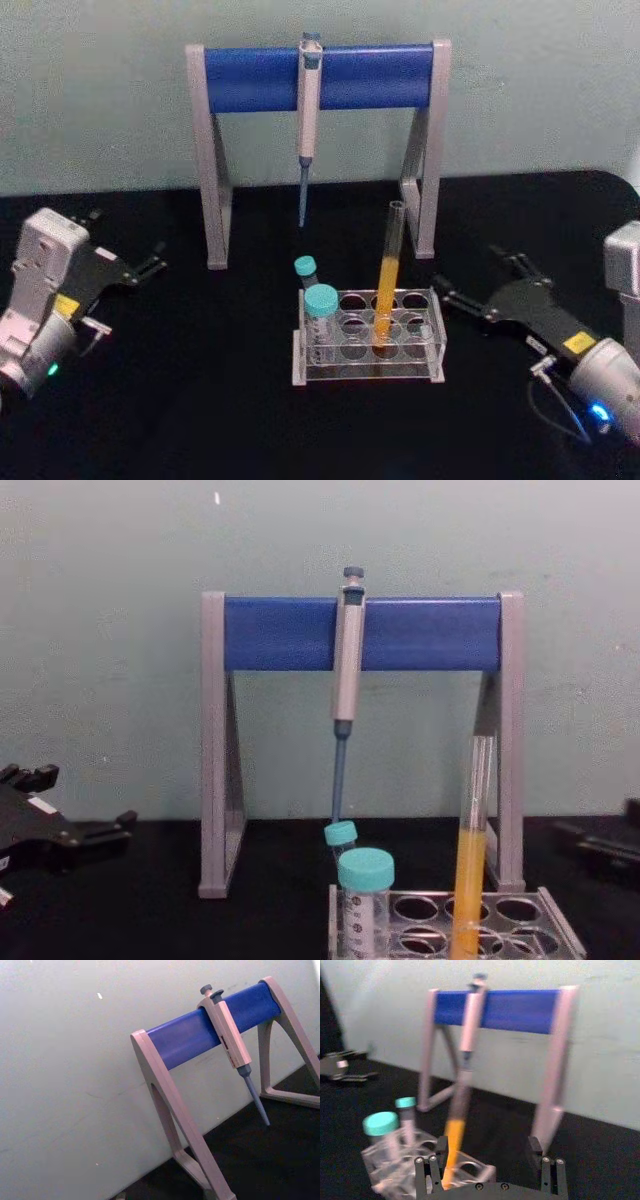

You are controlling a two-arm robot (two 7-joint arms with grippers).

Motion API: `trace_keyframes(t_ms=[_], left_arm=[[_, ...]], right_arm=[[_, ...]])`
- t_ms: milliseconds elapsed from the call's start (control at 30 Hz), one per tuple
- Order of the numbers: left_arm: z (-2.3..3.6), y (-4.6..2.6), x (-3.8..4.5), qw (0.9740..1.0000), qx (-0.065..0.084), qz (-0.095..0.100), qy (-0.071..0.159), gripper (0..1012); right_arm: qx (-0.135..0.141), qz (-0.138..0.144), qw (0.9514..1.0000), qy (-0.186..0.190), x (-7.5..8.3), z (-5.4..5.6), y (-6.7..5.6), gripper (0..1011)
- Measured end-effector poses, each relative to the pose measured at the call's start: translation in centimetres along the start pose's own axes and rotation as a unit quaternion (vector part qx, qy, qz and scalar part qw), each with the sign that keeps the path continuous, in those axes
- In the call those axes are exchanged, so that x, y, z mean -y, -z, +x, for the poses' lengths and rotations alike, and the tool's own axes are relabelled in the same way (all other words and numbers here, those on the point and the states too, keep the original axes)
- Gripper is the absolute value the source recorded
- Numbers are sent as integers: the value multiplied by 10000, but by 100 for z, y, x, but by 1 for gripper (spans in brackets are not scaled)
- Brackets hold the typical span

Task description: Pick up the test tube from the test tube rack, shake it, then place it back into the test tube rack.

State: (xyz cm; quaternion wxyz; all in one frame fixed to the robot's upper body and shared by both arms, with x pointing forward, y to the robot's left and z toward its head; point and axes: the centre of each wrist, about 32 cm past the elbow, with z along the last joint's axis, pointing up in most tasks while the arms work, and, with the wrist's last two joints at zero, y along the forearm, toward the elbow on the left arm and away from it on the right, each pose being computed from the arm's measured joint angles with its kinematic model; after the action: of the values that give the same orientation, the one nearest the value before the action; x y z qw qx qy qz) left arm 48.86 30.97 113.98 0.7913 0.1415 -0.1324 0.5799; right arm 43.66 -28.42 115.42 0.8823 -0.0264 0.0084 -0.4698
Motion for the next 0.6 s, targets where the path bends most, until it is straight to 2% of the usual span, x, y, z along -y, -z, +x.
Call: trace_keyframes(t_ms=[67, 100, 233, 400, 600], left_arm=[[0, 0, 0, 10000, 0, 0, 0, 1001], [0, 0, 0, 10000, 0, -1, 0, 1001], [0, 0, 0, 10000, 0, 0, 0, 1001], [0, 0, 0, 10000, 0, -1, 0, 1001], [0, 0, 0, 10000, 0, -1, 0, 1002]], right_arm=[[33, 103, 9992, 394, 54, -16, 61, 1000], [33, 103, 9992, 394, 54, -16, 61, 1000], [123, 124, 9965, 821, 55, -48, 196, 1000], [83, -13, 9938, 1105, 8, -74, 345, 1000], [-2, -211, 9920, 1246, -36, -79, 453, 1000]])
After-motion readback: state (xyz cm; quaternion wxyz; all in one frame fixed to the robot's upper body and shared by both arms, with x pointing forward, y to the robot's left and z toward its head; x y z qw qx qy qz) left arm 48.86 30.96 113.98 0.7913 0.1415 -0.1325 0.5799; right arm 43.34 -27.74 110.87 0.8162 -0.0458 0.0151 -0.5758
